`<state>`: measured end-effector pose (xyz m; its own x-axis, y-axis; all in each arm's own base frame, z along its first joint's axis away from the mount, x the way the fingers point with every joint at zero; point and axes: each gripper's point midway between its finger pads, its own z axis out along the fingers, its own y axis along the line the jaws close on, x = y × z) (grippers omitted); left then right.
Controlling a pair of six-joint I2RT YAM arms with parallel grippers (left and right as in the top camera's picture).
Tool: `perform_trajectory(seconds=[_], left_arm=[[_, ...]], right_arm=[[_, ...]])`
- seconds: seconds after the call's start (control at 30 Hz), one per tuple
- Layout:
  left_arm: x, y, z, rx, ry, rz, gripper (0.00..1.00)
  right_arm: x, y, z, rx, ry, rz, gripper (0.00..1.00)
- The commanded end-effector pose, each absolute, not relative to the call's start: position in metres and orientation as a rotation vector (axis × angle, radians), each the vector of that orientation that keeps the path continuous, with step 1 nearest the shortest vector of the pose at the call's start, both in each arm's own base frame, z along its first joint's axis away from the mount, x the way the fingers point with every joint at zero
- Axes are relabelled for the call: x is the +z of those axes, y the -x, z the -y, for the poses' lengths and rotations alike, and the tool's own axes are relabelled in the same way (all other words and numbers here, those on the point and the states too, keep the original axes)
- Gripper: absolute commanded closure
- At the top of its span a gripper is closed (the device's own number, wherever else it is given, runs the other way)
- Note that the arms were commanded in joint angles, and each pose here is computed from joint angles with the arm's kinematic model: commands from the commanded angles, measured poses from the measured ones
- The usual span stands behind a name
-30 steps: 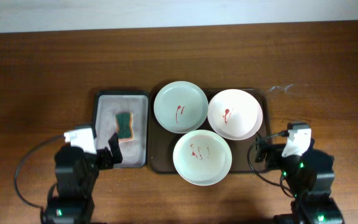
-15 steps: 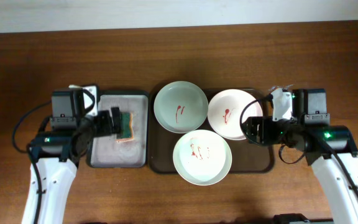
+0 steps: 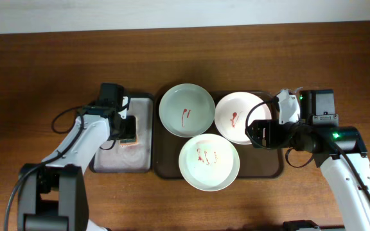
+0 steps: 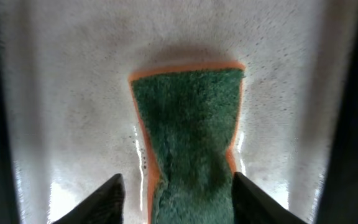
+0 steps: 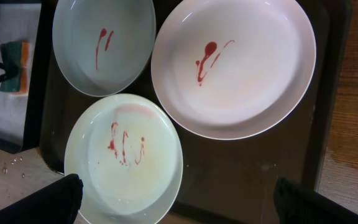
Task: Clean dirty plates on tray and stack at the side
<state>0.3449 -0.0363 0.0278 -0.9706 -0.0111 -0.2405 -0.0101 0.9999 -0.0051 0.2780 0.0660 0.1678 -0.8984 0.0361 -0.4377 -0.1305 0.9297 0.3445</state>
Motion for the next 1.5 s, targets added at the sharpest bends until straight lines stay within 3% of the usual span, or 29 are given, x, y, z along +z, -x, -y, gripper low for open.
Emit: perform_trajectory(seconds=[0.0, 0.27, 0.37, 0.43, 0.53, 0.87, 1.1, 1.47], left_arm=[[0.018, -0.348, 0.039, -0.020, 0.025, -2.917, 0.61], [0.016, -0.353, 0.039, -0.026, 0.041, -2.897, 0.99], [0.016, -0.352, 0.040, -0.031, 0.041, -2.900, 1.00], [0.016, -0.350, 0.047, -0.092, 0.033, -2.907, 1.00], [0.016, -0.349, 0.051, -0.128, 0.030, -2.914, 1.00], [0.102, -0.351, 0.051, -0.164, 0.083, -2.743, 1.00], [0.091, -0.312, 0.053, -0.192, 0.088, -2.904, 1.00], [0.090, -0.295, 0.070, -0.339, 0.079, -2.970, 0.99]], right_arm=[[0.176, -0.283, -0.068, 0.529, 0.065, -2.616, 0.01], [0.158, -0.270, -0.068, 0.546, 0.041, -2.720, 0.02], [0.138, -0.263, -0.068, 0.562, 0.012, -2.825, 0.20], [0.120, -0.259, -0.074, 0.582, 0.017, -2.910, 0.44], [0.096, -0.255, -0.090, 0.599, 0.086, -3.013, 0.57], [0.017, -0.256, -0.110, 0.607, 0.143, -3.230, 0.80], [0.015, -0.252, -0.120, 0.603, 0.205, -3.232, 0.86], [0.015, -0.252, -0.121, 0.596, 0.201, -3.235, 0.93]])
